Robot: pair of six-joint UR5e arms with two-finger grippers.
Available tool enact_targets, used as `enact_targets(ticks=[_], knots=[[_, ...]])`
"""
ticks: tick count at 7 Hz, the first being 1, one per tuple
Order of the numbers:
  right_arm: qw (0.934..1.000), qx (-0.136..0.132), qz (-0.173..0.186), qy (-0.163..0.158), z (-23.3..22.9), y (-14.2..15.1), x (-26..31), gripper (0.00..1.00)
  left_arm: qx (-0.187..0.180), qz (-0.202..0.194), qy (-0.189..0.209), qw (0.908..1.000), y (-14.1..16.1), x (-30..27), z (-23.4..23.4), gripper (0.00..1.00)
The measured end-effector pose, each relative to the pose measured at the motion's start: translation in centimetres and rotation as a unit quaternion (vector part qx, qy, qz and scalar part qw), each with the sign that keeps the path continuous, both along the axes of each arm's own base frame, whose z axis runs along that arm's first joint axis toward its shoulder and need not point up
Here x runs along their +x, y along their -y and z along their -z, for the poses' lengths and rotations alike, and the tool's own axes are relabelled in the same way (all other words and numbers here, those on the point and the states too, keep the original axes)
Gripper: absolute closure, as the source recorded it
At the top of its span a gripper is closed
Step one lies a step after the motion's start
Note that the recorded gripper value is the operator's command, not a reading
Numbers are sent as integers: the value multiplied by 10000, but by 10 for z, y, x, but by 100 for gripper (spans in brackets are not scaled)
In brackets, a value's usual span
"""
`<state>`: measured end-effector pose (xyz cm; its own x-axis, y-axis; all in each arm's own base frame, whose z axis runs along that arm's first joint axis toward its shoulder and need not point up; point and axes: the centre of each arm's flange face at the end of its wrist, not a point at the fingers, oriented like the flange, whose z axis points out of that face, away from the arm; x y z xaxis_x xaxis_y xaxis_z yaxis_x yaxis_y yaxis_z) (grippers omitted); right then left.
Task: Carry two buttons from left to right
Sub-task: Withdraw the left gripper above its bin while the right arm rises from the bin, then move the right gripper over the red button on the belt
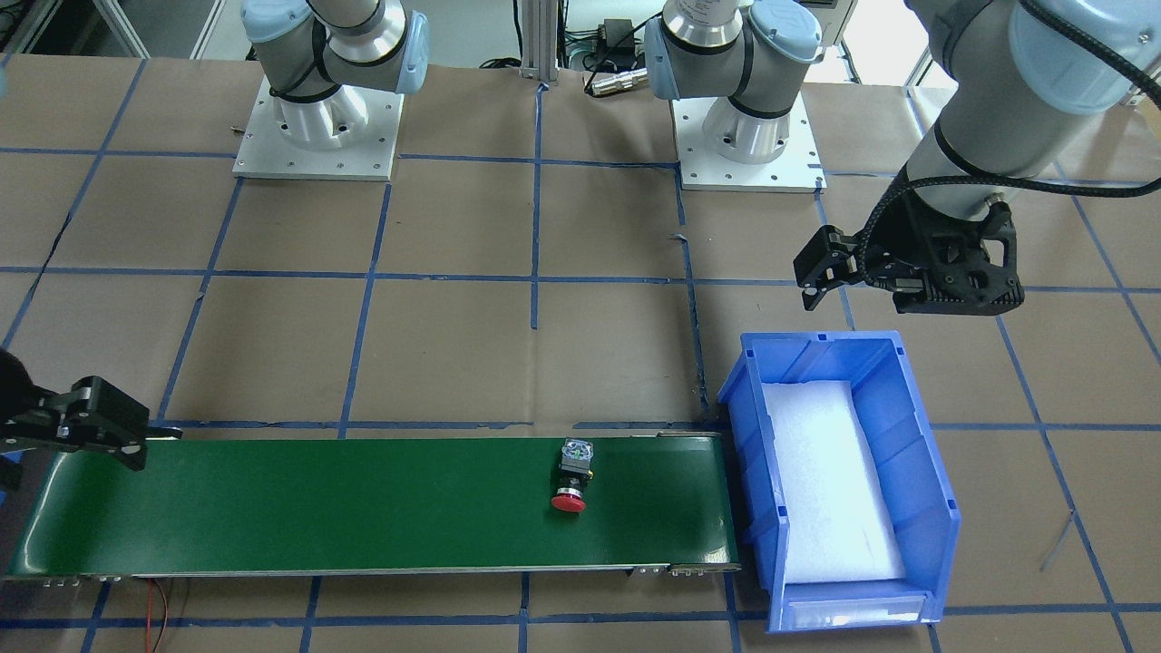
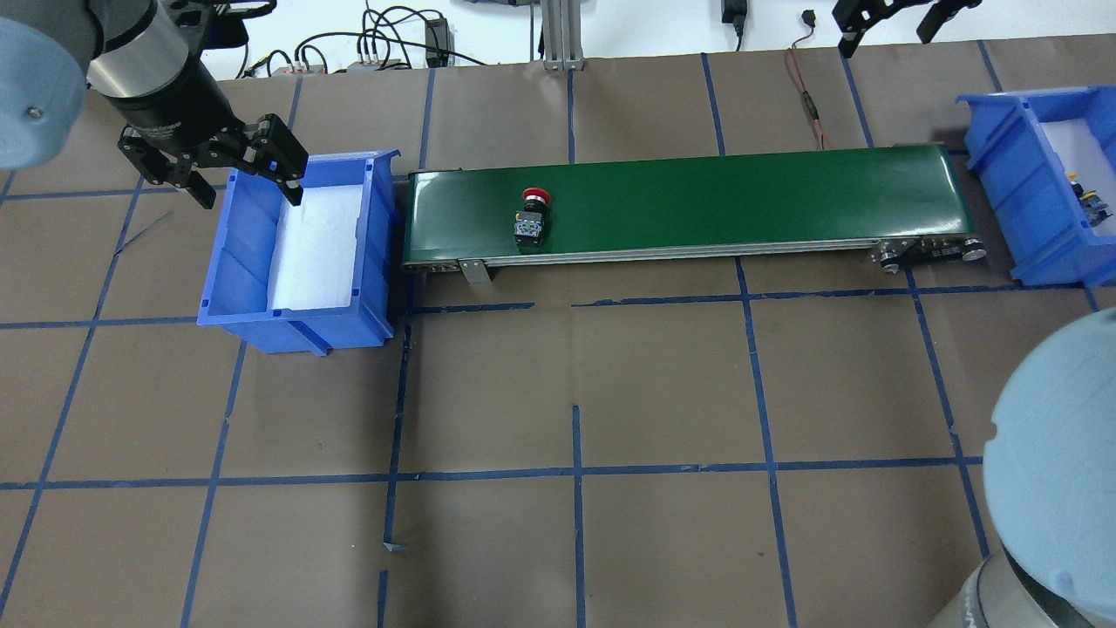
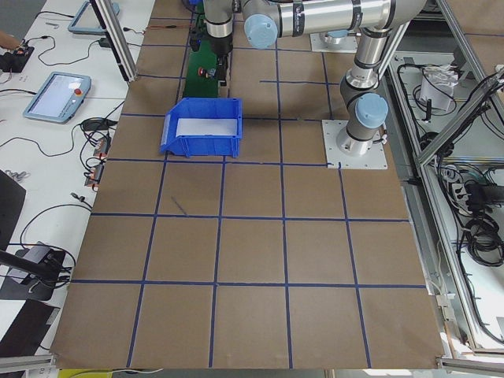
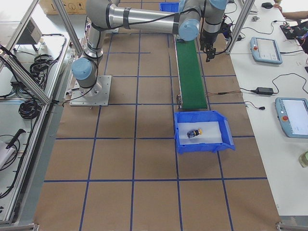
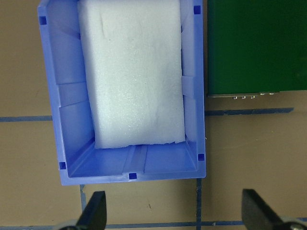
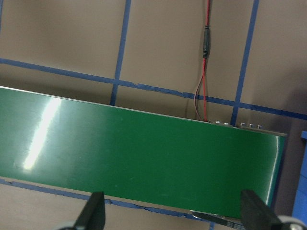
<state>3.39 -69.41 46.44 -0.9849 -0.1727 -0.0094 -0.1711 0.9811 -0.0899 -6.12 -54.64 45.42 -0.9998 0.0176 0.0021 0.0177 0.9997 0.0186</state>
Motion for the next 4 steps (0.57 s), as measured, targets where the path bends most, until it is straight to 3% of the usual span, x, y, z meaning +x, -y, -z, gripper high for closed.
enact_targets(ticks=[2, 4], knots=[[9991, 26, 423, 79, 6, 1, 35, 0, 2, 0, 2, 10000, -1, 0, 0, 0], [9986, 69, 498, 139, 15, 4, 41, 0, 20, 0, 15, 10000, -1, 0, 1, 0]])
